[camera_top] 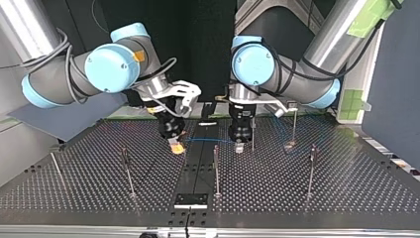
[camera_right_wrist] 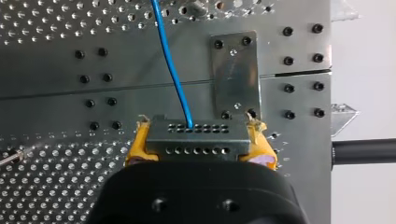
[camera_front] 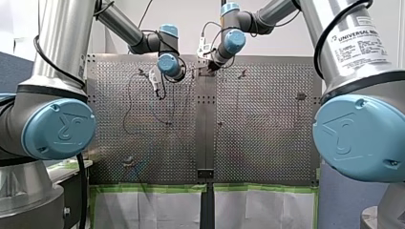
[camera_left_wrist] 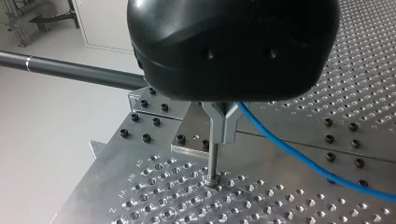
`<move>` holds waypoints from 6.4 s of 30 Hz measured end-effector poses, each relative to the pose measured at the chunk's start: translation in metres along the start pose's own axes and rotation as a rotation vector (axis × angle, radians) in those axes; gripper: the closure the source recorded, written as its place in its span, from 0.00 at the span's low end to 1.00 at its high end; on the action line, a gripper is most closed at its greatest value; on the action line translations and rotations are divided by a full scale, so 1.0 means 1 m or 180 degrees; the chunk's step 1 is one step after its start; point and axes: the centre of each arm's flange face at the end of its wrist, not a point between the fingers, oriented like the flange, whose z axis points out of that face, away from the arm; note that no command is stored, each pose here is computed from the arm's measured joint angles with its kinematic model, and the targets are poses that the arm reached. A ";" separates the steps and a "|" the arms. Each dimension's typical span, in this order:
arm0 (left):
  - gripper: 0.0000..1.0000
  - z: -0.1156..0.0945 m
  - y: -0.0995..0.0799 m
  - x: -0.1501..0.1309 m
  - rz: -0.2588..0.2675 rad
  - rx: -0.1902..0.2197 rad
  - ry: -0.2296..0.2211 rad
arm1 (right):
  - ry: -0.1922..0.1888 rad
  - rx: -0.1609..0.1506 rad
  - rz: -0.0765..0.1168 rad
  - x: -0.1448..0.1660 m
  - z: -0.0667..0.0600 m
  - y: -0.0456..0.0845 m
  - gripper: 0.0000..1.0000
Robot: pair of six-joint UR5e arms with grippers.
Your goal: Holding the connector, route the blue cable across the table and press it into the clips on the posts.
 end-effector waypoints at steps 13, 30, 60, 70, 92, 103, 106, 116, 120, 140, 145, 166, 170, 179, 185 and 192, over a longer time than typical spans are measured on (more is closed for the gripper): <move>1.00 0.025 0.005 0.014 0.0026 0.0130 0.0012 | -0.0030 0.0053 0.0064 -0.011 0.017 0.019 1.00; 1.00 0.052 0.016 0.007 -0.0036 0.0166 -0.0122 | 0.0035 0.0092 0.0096 -0.003 0.025 0.038 1.00; 0.00 0.078 0.022 0.019 0.0158 -0.0013 0.0161 | 0.0022 -0.0211 0.0066 -0.020 0.057 0.087 1.00; 0.00 0.037 0.009 0.019 0.0240 0.0040 0.0429 | 0.0070 -0.0197 0.0053 -0.012 0.055 0.086 1.00; 0.00 -0.061 -0.046 -0.052 0.0122 0.0367 0.0153 | 0.0144 -0.0227 0.0052 0.006 0.048 0.092 1.00; 0.00 -0.073 -0.086 -0.046 0.0119 0.0567 0.0197 | 0.0165 -0.0255 0.0070 0.011 0.046 0.097 1.00; 0.00 -0.070 -0.095 -0.041 0.0139 0.0595 0.0241 | 0.0168 -0.0260 0.0074 0.012 0.046 0.098 1.00; 0.00 -0.047 -0.113 -0.025 0.0198 0.0537 0.0333 | 0.0197 -0.0266 0.0079 0.018 0.042 0.099 1.00; 0.00 -0.037 -0.117 -0.017 0.0267 0.0467 0.0394 | 0.0194 -0.0265 0.0079 0.018 0.042 0.099 1.00; 0.00 0.015 -0.132 0.004 0.0317 0.0302 0.0414 | 0.0196 -0.0263 0.0072 0.018 0.042 0.098 1.00; 0.00 0.032 -0.133 0.013 0.0340 0.0225 0.0392 | 0.0192 -0.0261 0.0069 0.018 0.042 0.098 1.00; 0.76 0.051 -0.150 -0.020 0.0314 0.0114 0.0197 | 0.0194 -0.0253 0.0079 0.018 0.042 0.098 1.00; 0.99 0.049 -0.146 -0.014 0.0341 0.0067 0.0227 | 0.0196 -0.0256 0.0079 0.019 0.042 0.099 1.00; 0.99 0.045 -0.142 0.003 0.0406 0.0064 0.0313 | 0.0189 -0.0256 0.0080 0.018 0.042 0.099 1.00; 0.99 0.038 -0.141 0.021 0.0428 0.0092 0.0347 | 0.0103 -0.0253 0.0087 0.005 0.040 0.096 1.00; 0.99 0.028 -0.140 0.044 0.0397 0.0090 0.0359 | -0.0064 -0.0291 0.0099 -0.023 0.037 0.100 1.00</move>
